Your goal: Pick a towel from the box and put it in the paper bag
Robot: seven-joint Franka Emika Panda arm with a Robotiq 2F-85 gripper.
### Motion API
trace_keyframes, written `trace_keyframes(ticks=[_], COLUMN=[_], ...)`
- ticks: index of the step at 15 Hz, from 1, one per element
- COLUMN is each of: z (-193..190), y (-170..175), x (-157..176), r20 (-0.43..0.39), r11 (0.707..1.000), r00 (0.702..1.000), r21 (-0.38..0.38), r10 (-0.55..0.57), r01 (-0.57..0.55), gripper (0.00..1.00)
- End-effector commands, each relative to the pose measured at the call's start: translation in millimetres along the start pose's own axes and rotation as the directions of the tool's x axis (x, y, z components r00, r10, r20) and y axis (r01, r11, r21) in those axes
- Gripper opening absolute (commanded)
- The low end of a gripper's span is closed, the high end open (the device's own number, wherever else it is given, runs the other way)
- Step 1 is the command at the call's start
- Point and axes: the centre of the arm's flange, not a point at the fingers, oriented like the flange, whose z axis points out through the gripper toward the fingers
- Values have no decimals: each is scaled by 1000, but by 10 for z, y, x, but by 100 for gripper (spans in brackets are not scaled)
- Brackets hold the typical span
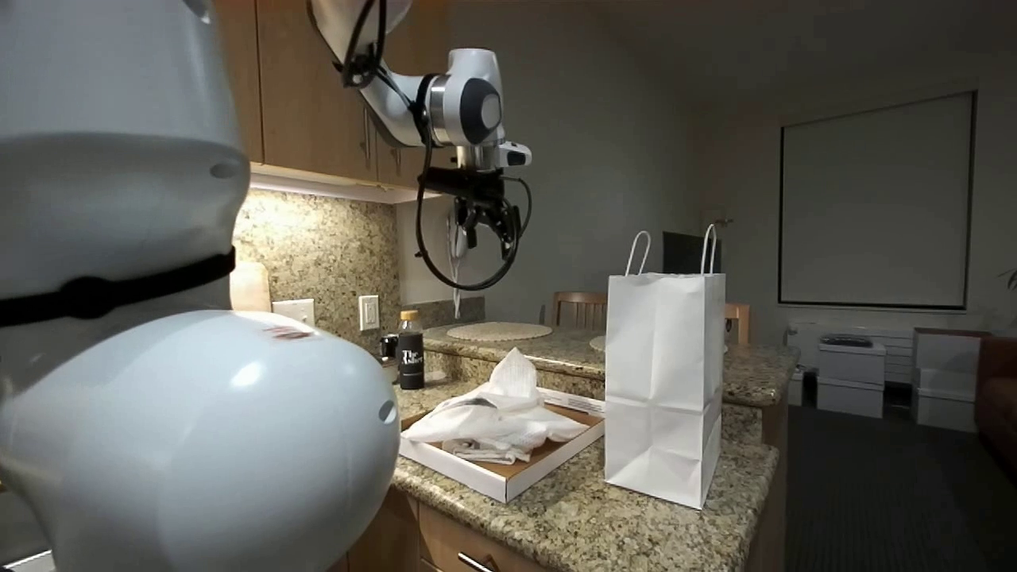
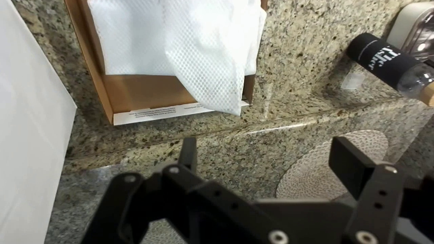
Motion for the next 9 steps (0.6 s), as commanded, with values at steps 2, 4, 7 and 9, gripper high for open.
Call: trace_keyframes(ticks=[2, 4, 7, 9], z=[865, 1182, 1619, 1838], y=[-50, 86, 100, 5], x=[597, 546, 321, 102], r20=[123, 223, 385, 445], r11=[978, 961, 959, 968], r00=[990, 971, 919, 893], r21=[-200, -276, -283, -245], r10=[75, 90, 84, 63], r01=[-50, -26, 31, 53], gripper=[100, 100, 100, 100])
